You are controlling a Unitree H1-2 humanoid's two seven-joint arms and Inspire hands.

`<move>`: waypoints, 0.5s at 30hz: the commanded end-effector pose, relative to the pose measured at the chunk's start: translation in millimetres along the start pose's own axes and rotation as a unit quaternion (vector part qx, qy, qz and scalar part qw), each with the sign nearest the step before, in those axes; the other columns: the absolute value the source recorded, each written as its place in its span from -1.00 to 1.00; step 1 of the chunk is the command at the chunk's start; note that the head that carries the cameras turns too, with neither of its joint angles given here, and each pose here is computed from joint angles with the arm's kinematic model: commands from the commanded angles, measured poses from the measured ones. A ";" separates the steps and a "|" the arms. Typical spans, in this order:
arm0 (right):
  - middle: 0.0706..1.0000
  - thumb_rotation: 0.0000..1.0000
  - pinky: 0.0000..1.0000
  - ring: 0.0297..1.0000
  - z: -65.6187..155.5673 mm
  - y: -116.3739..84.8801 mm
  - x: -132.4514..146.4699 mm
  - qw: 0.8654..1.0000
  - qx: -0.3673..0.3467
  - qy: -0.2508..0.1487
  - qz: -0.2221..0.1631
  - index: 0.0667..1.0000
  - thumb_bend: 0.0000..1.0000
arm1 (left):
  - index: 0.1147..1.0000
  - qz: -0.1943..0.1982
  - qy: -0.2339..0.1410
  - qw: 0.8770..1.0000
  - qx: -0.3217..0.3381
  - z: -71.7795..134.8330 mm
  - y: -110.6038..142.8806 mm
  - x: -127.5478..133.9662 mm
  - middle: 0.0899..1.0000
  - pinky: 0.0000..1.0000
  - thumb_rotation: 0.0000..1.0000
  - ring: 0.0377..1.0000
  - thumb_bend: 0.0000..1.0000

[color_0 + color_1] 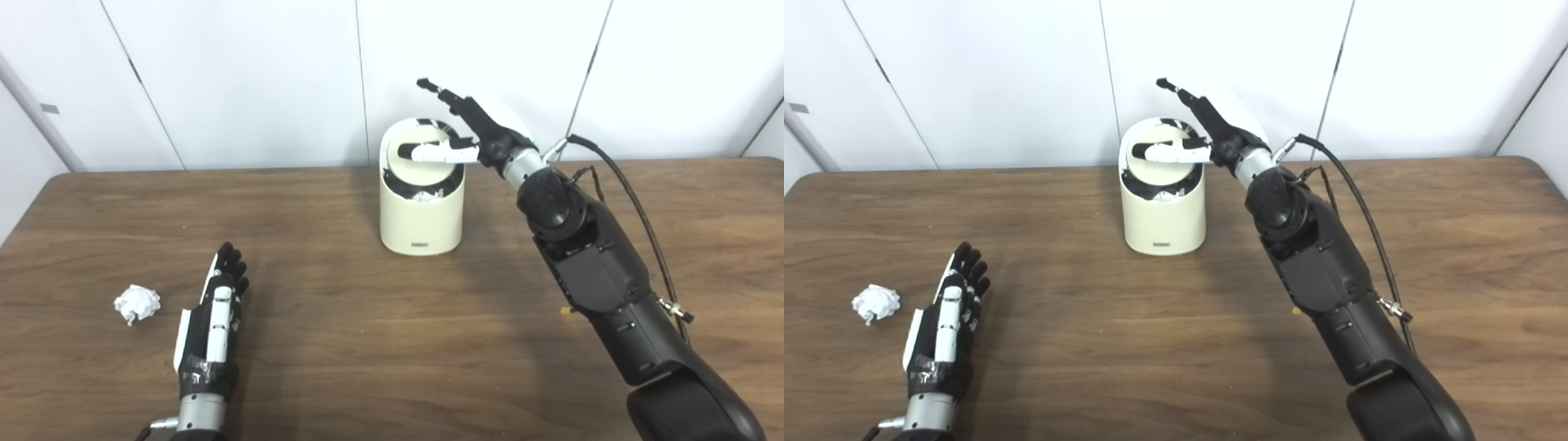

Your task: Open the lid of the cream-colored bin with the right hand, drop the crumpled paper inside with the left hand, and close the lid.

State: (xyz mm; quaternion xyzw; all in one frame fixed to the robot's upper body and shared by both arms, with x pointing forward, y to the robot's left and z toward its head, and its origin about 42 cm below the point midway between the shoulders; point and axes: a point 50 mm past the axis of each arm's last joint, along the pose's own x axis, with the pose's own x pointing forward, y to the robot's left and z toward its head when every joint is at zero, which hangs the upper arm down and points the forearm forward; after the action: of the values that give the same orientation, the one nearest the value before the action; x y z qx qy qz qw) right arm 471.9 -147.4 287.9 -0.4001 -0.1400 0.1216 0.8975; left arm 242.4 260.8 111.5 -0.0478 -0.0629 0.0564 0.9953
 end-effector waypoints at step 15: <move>0.86 0.15 0.74 0.86 0.2 -24.7 3.0 0.999 -0.022 -0.018 -0.032 0.83 0.38 | 1.00 0.001 0.022 1.000 -0.014 -5.0 -8.2 -11.5 0.97 1.00 0.69 0.97 -0.38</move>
State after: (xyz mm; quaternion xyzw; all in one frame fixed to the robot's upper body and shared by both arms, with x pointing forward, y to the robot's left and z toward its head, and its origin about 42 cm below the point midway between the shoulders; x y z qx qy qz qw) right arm 473.5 -164.7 282.0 -0.4131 -0.1302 0.1128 0.8943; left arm 239.9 256.2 111.4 -0.0538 -0.0519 0.0548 0.9957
